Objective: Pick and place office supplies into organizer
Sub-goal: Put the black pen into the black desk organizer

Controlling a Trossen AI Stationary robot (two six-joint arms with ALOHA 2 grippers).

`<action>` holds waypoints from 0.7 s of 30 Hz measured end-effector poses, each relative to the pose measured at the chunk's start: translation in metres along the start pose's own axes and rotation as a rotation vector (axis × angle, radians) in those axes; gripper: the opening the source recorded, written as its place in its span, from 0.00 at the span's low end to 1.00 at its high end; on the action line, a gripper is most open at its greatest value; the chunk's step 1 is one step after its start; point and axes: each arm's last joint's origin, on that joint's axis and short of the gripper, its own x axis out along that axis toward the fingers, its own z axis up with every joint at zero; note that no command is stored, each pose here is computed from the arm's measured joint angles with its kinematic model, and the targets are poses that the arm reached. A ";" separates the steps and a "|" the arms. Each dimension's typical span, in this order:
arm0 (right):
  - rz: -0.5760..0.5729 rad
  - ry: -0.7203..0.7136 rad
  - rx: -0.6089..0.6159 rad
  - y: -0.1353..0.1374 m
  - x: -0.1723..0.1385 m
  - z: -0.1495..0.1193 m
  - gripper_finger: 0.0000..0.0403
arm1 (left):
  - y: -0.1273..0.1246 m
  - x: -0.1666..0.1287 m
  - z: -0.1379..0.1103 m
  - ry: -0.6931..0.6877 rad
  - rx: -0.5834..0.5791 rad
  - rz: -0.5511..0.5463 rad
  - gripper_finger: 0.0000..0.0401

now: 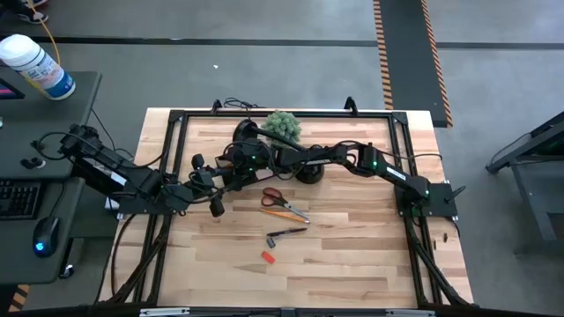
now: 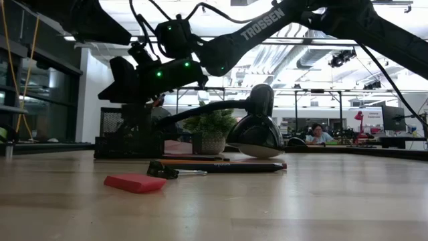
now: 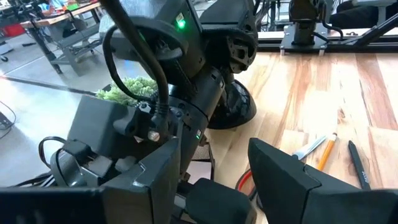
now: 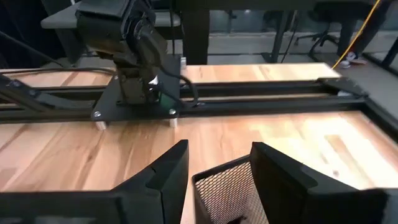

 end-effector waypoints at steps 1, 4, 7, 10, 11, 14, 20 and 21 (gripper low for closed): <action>-0.007 -0.005 -0.007 0.000 0.000 0.001 0.40 | 0.000 0.000 0.000 0.000 0.000 0.000 0.45; -0.021 -0.010 -0.038 -0.001 -0.001 0.003 0.39 | 0.000 0.000 0.000 0.000 0.000 0.000 0.45; -0.032 -0.005 -0.075 -0.002 -0.004 0.008 0.38 | 0.000 0.000 -0.001 0.004 0.006 0.001 0.45; -0.064 0.011 -0.122 -0.003 -0.015 0.027 0.37 | 0.000 0.000 -0.001 0.005 0.008 0.002 0.45; -0.073 0.021 -0.139 -0.004 -0.020 0.036 0.37 | 0.000 0.000 -0.001 0.006 0.008 0.002 0.45; -0.105 0.103 -0.174 -0.007 -0.038 0.055 0.36 | 0.001 0.000 -0.001 0.008 0.012 0.005 0.45; -0.102 0.377 -0.183 -0.013 -0.067 0.058 0.34 | 0.001 0.000 -0.002 0.016 0.022 0.005 0.45; -0.098 0.413 -0.180 -0.012 -0.071 0.059 0.33 | 0.001 0.000 -0.002 0.015 0.021 0.005 0.45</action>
